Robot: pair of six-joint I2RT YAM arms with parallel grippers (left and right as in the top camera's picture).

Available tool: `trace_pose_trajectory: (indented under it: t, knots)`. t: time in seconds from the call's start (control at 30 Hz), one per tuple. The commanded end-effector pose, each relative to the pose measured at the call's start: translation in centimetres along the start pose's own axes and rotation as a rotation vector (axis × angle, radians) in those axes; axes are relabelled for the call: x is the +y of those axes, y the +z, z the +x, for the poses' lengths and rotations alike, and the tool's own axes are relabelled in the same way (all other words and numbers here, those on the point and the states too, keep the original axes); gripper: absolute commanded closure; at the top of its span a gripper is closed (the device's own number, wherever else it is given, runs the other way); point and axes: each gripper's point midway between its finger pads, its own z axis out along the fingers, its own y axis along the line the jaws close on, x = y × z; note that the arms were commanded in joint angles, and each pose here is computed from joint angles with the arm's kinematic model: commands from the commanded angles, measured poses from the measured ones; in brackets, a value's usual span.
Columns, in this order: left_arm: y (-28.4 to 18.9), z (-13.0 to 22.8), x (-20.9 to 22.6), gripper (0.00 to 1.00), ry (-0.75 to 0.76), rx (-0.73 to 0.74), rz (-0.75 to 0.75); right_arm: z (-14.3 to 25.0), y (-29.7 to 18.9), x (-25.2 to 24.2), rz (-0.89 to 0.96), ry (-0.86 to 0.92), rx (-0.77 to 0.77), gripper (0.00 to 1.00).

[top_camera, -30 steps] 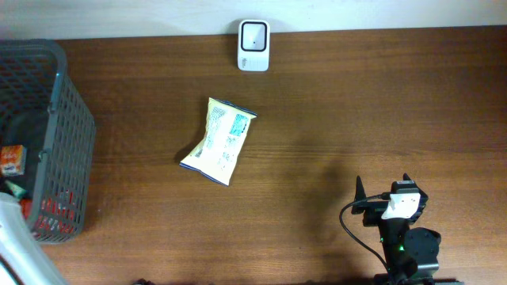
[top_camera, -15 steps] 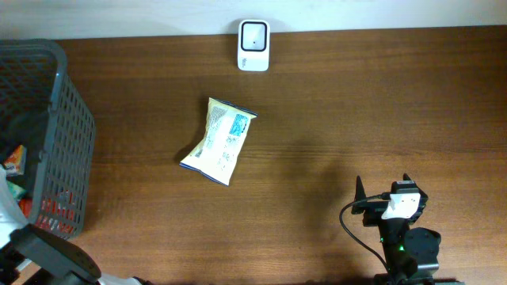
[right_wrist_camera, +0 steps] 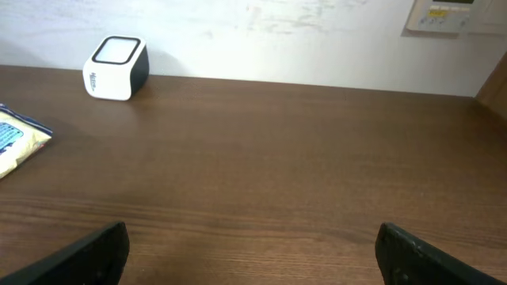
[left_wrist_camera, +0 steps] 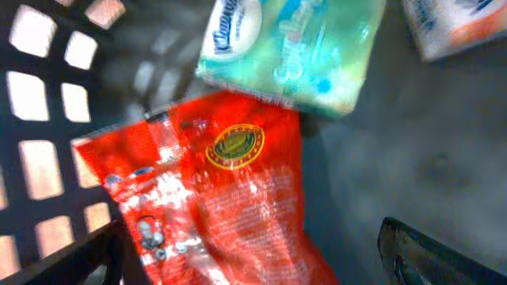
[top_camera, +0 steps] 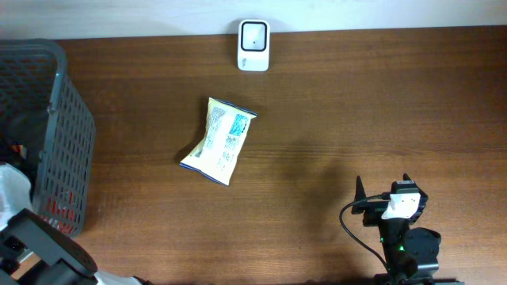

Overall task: Scan the item barcode
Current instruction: 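Return the left gripper into the basket and grasp the red bag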

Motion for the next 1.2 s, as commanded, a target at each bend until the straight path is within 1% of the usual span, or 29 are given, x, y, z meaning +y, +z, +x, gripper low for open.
trace_pose_trajectory:
  t: [0.0, 0.1, 0.2, 0.27, 0.3, 0.33, 0.37, 0.4, 0.43, 0.47, 0.5, 0.53, 0.67, 0.83, 0.9, 0.93, 1.0, 1.07, 1.13, 1.17]
  knots:
    - [1.7, 1.3, 0.3, 0.01, -0.023, 0.004, -0.011, 0.3, 0.0, 0.1, -0.002, 0.003, 0.012, 0.02]
    - [2.8, 2.4, 0.4, 0.00, -0.024, 0.003, -0.010, 0.3, 0.0, 0.1, -0.002, 0.003, 0.012, 0.01]
    - [3.8, 3.6, 0.7, 0.04, -0.014, 0.023, -0.024, 0.3, 0.0, 0.1, -0.002, 0.003, 0.012, 0.02]
    - [4.6, 4.4, 0.8, 0.09, -0.006, 0.039, -0.034, 0.3, 0.0, 0.1, -0.002, 0.003, 0.012, 0.01]
    - [4.9, 4.7, 0.8, 0.15, -0.002, 0.047, -0.039, 0.3, 0.0, 0.1, -0.002, 0.003, 0.012, 0.02]
    - [5.2, 4.8, 0.8, 0.22, 0.000, 0.049, -0.044, 0.3, 0.0, 0.1, -0.002, 0.003, 0.012, 0.01]
    - [5.4, 4.8, 0.8, 0.34, 0.000, 0.048, -0.044, 0.3, 0.0, 0.1, -0.002, 0.003, 0.012, 0.02]
    - [5.4, 4.7, 0.7, 0.48, -0.003, 0.044, -0.041, 0.3, 0.0, 0.1, -0.002, 0.003, 0.012, 0.01]
    - [5.4, 4.5, 0.5, 0.60, -0.007, 0.035, -0.036, 0.3, 0.0, 0.1, -0.002, 0.003, 0.012, 0.02]
    - [5.4, 3.9, 0.2, 0.82, -0.011, 0.013, -0.022, 0.3, 0.0, 0.1, -0.002, 0.003, 0.012, 0.02]
    - [5.4, 3.4, -0.1, 0.97, 0.001, -0.002, -0.012, 0.3, 0.0, 0.1, -0.002, 0.003, 0.012, 0.02]
    - [5.3, 3.0, -0.3, 1.00, 0.008, -0.015, -0.005, 0.3, 0.0, 0.1, -0.002, 0.003, 0.012, 0.02]
    - [4.2, 0.3, -1.5, 1.00, 0.057, -0.076, 0.029, 0.3, 0.0, 0.1, -0.002, 0.003, 0.012, 0.02]
    - [0.8, -5.3, -3.8, 1.00, 0.105, -0.195, 0.108, 0.3, 0.0, 0.1, -0.002, 0.003, 0.012, 0.02]
    - [-2.4, -8.4, -5.6, 1.00, 0.157, -0.269, 0.201, 0.3, 0.0, 0.1, -0.002, 0.003, 0.012, 0.02]
    - [-4.9, -10.3, -6.5, 1.00, 0.169, -0.324, 0.262, 0.3, 0.0, 0.1, -0.002, 0.003, 0.012, 0.02]
    - [-8.6, -13.0, -7.2, 1.00, 0.151, -0.404, 0.336, 0.3, 0.0, 0.1, -0.002, 0.003, 0.012, 0.01]
    - [-13.8, -15.7, -8.0, 1.00, 0.130, -0.499, 0.445, 0.3, 0.0, 0.1, -0.002, 0.003, 0.012, 0.01]
    - [-19.0, -17.3, -8.9, 1.00, 0.141, -0.575, 0.584, 0.3, 0.0, 0.1, -0.002, 0.003, 0.012, 0.02]
    - [-20.7, -17.6, -9.1, 1.00, 0.150, -0.597, 0.629, 0.3, 0.0, 0.1, -0.002, 0.003, 0.012, 0.01]
